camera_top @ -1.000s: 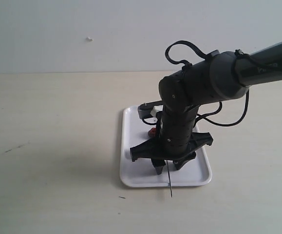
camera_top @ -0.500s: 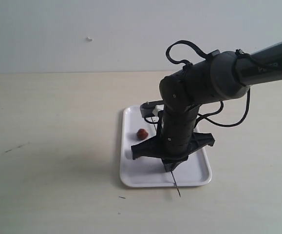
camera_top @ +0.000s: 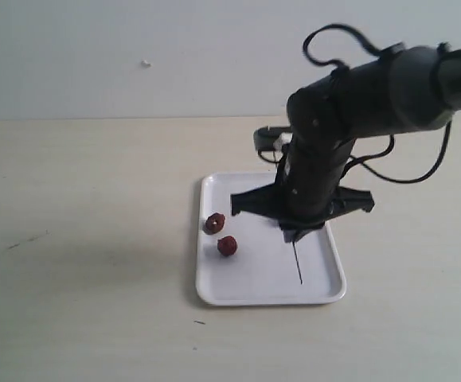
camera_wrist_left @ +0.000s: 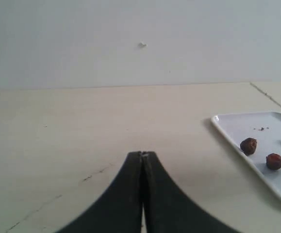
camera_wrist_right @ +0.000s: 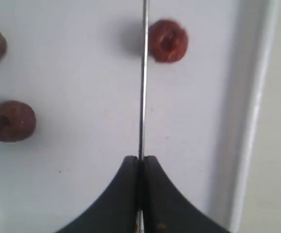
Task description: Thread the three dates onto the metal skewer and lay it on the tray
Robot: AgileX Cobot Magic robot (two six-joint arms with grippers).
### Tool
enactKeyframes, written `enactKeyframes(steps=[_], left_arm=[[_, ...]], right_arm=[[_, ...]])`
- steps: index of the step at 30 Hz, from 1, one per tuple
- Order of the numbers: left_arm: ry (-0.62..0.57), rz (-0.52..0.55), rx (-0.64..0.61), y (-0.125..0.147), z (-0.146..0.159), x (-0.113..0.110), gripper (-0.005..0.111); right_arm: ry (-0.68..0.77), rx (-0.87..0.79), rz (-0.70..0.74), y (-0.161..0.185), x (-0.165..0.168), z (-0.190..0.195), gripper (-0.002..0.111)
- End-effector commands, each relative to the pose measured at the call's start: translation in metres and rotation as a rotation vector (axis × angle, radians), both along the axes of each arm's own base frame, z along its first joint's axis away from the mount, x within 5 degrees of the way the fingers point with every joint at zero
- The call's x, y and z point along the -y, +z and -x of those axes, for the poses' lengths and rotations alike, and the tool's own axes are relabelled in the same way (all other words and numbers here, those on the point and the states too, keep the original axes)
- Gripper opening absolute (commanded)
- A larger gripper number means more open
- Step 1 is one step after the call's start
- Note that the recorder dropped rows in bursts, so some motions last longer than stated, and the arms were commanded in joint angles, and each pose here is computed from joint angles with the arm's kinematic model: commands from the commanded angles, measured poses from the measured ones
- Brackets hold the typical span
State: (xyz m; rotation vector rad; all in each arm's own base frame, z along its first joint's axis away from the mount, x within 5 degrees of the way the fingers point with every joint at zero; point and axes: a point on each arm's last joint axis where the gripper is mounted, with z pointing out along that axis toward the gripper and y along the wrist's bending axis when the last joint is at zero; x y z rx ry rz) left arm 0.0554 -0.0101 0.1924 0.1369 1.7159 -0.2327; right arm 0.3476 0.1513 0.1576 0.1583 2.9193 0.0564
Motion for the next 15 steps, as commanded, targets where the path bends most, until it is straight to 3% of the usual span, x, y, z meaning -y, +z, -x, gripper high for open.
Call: enactKeyframes(steps=[1, 8, 15], left_arm=[[0.002, 0.009, 0.003, 0.000, 0.000, 0.000, 0.000], [0.002, 0.009, 0.003, 0.000, 0.000, 0.000, 0.000], [0.004, -0.025, 0.014, 0.000, 0.000, -0.001, 0.000]], right_arm=[[0.094, 0.151, 0.006, 0.055, 0.017, 0.002, 0.000], [0.423, 0.318, 0.205, 0.118, 0.036, 0.021, 0.000], [0.484, 0.445, 0.351, 0.135, 0.048, 0.015, 0.000]])
